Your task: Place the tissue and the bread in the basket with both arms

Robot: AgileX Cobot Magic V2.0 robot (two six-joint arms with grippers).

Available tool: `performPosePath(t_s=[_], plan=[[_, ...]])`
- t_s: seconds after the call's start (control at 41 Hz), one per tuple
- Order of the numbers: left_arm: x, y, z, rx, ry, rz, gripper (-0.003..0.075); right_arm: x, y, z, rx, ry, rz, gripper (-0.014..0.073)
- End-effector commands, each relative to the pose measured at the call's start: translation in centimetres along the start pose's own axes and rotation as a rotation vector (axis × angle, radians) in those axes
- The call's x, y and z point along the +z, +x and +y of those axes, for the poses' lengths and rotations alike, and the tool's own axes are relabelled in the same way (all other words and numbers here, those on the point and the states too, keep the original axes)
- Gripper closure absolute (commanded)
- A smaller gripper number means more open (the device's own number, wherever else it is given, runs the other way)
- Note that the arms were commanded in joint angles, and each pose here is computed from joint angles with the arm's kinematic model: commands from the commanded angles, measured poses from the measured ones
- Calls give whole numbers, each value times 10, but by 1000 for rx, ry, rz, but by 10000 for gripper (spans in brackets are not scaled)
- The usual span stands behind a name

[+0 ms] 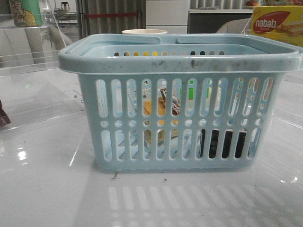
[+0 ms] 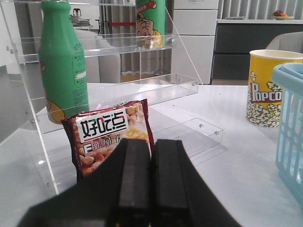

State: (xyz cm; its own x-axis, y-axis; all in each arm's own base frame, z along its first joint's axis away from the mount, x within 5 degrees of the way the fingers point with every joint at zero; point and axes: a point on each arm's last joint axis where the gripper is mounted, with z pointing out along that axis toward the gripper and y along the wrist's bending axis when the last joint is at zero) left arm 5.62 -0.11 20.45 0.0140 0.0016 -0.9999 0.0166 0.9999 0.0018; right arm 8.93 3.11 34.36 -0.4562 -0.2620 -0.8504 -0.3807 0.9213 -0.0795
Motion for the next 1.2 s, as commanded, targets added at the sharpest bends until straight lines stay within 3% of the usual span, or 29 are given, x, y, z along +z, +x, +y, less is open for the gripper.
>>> performPosePath(t_s=[0.0, 0.244, 0.391, 0.586, 0.879, 1.172], plan=[[-2, -10, 0, -15, 4, -110, 630, -9, -2, -10, 43, 131, -252, 538], [-2, -10, 0, -15, 4, -110, 630, -3, 63, -13, 78, 371, -537, 538], [-2, -10, 0, -15, 4, -110, 630, 14, 105, -8, 76, 404, -590, 538], [-2, -10, 0, -15, 4, -110, 630, 32, 138, -5, 75, 416, -607, 538], [-2, -10, 0, -15, 4, -110, 630, 36, 142, -5, 81, 410, -577, 538], [-2, -10, 0, -15, 4, -110, 630, 31, 136, -6, 143, 402, -687, 538]])
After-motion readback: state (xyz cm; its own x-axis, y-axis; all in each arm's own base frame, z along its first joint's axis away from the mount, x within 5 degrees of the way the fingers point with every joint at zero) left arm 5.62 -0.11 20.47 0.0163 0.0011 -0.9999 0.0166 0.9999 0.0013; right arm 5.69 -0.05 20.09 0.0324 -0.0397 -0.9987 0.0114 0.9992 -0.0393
